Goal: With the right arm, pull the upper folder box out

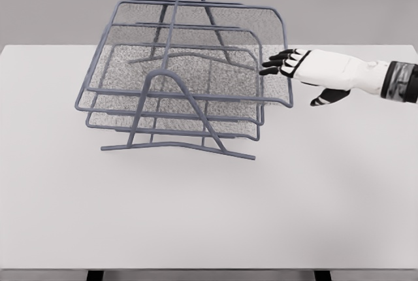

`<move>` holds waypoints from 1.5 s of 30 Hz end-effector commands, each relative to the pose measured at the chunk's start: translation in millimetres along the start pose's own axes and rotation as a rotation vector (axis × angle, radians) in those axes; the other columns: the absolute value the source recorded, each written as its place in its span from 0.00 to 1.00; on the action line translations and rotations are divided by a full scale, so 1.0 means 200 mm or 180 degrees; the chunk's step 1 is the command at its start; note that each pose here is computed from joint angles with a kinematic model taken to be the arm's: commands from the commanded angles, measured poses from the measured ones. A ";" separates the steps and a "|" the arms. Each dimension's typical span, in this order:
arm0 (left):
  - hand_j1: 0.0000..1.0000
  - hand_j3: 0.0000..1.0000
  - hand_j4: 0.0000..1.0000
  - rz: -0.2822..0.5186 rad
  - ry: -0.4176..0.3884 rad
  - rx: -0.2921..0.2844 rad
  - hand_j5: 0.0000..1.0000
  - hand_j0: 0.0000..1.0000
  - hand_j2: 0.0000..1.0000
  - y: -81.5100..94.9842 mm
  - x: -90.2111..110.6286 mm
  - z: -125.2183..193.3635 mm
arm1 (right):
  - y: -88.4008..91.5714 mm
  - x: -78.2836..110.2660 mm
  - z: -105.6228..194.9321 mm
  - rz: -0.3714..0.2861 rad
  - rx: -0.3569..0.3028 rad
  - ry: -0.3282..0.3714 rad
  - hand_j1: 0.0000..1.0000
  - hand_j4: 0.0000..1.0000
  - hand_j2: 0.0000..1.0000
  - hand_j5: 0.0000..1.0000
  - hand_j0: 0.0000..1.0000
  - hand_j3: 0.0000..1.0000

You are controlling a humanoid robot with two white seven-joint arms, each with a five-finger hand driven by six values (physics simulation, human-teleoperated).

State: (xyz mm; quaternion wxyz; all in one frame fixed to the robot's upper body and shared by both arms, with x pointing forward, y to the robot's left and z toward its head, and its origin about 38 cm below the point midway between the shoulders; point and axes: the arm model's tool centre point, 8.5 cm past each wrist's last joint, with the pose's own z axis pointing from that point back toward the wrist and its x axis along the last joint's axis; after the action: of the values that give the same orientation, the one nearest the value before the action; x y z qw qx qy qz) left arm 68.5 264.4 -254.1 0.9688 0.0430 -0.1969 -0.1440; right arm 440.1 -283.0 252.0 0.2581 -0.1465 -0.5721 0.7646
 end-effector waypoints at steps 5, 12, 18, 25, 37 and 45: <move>1.00 1.00 1.00 0.0002 -0.0001 0.0001 1.00 1.00 1.00 0.00 0.00 0.00 | 0.03 -0.05 0.07 0.0132 0.0174 0.0176 1.00 1.00 1.00 1.00 1.00 1.00; 1.00 1.00 1.00 0.0002 -0.0001 0.0001 1.00 1.00 1.00 0.00 0.00 0.00 | 0.03 -0.07 0.12 0.0153 0.0215 0.0239 1.00 1.00 1.00 1.00 1.00 1.00; 1.00 1.00 1.00 0.0002 -0.0001 0.0001 1.00 1.00 1.00 0.00 0.00 0.00 | 0.01 -0.08 0.17 0.0182 0.0248 0.0282 1.00 1.00 1.00 1.00 1.00 1.00; 1.00 1.00 1.00 0.0002 -0.0001 0.0001 1.00 1.00 1.00 0.00 0.00 0.00 | 0.00 -0.10 0.23 0.0194 0.0268 0.0365 1.00 1.00 1.00 1.00 1.00 1.00; 1.00 1.00 1.00 -0.0002 -0.0001 -0.0001 1.00 1.00 1.00 0.00 0.00 0.00 | 0.01 -0.14 0.37 0.0147 0.0252 0.0535 1.00 1.00 1.00 1.00 1.00 1.00; 1.00 1.00 1.00 0.0003 0.0003 0.0000 1.00 1.00 1.00 0.00 0.00 0.00 | -0.04 -0.15 0.47 0.0176 0.0208 0.0628 1.00 1.00 1.00 1.00 1.00 1.00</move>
State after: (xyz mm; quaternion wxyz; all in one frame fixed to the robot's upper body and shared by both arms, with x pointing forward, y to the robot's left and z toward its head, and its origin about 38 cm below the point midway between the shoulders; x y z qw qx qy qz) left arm 68.5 264.4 -254.1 0.9688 0.0430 -0.1970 -0.1440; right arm 417.7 -367.3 280.3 0.2993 -0.2120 -0.5231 0.7693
